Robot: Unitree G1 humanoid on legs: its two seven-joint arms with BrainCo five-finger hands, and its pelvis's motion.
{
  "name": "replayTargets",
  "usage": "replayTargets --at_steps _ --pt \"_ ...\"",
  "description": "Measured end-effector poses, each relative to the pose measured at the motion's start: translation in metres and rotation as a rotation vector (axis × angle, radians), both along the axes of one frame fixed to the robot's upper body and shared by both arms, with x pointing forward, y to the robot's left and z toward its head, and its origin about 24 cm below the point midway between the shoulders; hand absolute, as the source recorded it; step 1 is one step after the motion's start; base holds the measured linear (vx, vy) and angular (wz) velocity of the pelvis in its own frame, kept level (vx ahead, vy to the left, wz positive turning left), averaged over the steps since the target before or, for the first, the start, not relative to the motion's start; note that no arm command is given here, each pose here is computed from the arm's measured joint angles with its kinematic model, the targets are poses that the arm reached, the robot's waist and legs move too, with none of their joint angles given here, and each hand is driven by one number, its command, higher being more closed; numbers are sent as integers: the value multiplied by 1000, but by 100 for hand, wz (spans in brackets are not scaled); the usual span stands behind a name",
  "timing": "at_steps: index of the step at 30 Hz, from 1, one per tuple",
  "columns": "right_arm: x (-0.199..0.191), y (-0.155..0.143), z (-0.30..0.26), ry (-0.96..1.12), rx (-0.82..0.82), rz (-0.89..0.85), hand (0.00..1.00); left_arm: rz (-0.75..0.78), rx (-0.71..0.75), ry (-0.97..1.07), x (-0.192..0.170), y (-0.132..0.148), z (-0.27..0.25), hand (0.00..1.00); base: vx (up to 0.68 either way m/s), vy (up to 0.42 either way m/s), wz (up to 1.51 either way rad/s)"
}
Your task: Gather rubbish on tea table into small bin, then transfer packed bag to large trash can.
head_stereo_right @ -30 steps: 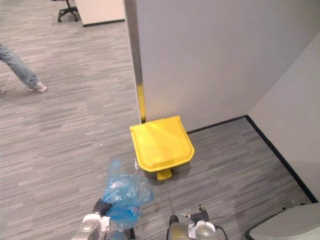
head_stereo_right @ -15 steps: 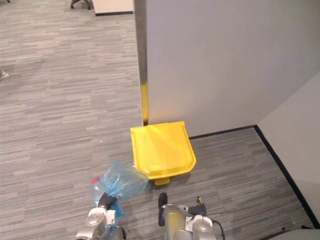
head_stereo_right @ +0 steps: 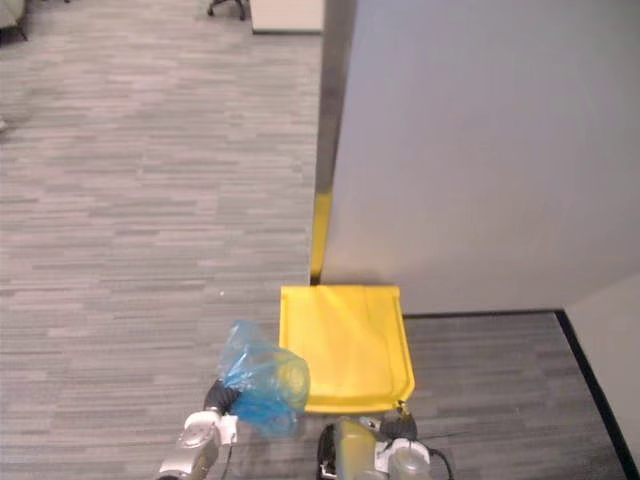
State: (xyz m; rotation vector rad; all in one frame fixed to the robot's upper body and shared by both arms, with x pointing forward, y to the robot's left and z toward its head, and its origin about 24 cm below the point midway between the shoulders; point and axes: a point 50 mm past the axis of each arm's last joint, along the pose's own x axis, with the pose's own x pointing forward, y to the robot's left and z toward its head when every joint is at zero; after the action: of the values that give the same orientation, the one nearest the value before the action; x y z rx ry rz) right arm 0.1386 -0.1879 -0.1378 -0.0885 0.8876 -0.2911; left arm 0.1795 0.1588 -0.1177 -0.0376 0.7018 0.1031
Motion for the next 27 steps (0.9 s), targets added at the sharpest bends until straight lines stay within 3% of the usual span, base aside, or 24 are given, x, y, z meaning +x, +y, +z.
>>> replayTargets --at_steps 7,13,19,27 --pt "-8 0 -6 45 5 -1 0 -26 15 -9 3 1 2 100 -56 65 -1" --pt "-6 1 -6 38 25 -11 0 -16 57 23 -7 18 -3 100 -263 90 -3" --pt "-21 -13 -11 93 -3 -26 0 -9 21 108 -32 11 -15 100 -188 -70 -29" --pt "-21 -29 -10 119 -52 -19 0 -18 16 56 -15 11 -7 100 -192 -7 -10"
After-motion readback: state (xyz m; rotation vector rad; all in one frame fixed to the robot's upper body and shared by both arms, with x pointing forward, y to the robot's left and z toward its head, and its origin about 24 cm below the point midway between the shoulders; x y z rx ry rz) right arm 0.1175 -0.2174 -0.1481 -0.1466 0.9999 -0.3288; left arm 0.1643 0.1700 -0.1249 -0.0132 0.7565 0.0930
